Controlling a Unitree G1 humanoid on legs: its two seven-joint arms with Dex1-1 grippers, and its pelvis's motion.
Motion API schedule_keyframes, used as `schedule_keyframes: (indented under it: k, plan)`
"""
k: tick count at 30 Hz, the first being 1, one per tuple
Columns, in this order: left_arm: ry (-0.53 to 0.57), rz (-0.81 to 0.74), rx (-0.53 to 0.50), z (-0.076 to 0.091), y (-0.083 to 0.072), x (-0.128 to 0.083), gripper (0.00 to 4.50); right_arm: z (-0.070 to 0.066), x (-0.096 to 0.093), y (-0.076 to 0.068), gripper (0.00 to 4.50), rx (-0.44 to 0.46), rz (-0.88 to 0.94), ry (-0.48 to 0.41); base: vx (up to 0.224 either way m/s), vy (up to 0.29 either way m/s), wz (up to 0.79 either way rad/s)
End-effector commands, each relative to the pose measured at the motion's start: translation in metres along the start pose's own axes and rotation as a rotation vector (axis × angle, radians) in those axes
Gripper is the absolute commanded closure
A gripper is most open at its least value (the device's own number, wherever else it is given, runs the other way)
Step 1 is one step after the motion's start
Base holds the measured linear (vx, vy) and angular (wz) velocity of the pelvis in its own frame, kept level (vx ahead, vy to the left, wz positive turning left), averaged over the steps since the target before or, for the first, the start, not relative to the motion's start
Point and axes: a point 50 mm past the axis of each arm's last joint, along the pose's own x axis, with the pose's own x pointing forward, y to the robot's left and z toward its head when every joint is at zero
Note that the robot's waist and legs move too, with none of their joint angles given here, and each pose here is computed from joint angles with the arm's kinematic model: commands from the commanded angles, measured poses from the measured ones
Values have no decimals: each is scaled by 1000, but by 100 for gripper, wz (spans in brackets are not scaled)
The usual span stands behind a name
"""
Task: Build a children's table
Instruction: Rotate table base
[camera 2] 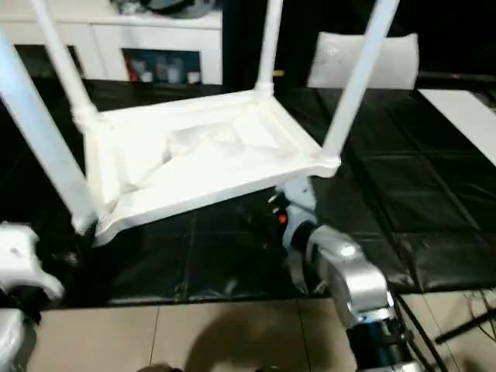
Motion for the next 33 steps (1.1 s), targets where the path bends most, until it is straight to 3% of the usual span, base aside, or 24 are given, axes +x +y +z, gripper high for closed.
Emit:
schedule_keyframes:
  k: [1,3,7,8,12,14,16,17,18,20,21,22,26,27,33]
  plan:
    - [-14,-23,-9,3,2,7,3,-2,1,-4,0,-9,-52,24,0,0,0]
    - [-27,-40,-20,6,5,16,3,-2,3,-6,0,-30,-85,23,0,0,0]
    - [-33,-113,-33,12,8,37,3,-1,13,-12,0,11,-165,27,0,0,0]
    - [-21,-185,-42,14,6,47,3,0,22,-18,0,7,-254,28,0,0,0]
    - [-18,-383,-126,20,-6,56,3,-2,36,-23,0,49,-306,78,0,0,0]
    - [-12,-462,-147,22,-12,55,3,-3,39,-24,0,56,-314,85,0,0,0]
    - [1,-649,-174,27,-26,47,3,-3,44,-27,0,61,-330,95,0,0,0]
    - [1,-649,-174,27,-26,47,3,-3,44,-27,0,61,-330,95,0,0,0]
    - [43,-847,-210,31,-41,33,3,-3,50,-29,0,52,-335,103,0,0,0]
    - [49,-873,-214,31,-43,31,3,-3,50,-29,0,52,-335,103,0,0,0]
    - [107,-1032,-252,34,-57,16,3,-2,55,-28,0,63,-326,98,0,0,0]
    - [127,-1091,-267,34,-63,10,3,0,58,-27,0,66,-314,91,0,0,0]
    - [154,-1204,-280,34,-82,0,3,4,63,-20,0,51,-277,76,0,0,0]
    - [144,-1238,-289,38,-96,1,3,5,66,-15,0,42,-249,75,0,0,0]
    - [119,-1309,-321,47,-118,8,3,6,74,-11,0,17,-226,77,0,0,0]
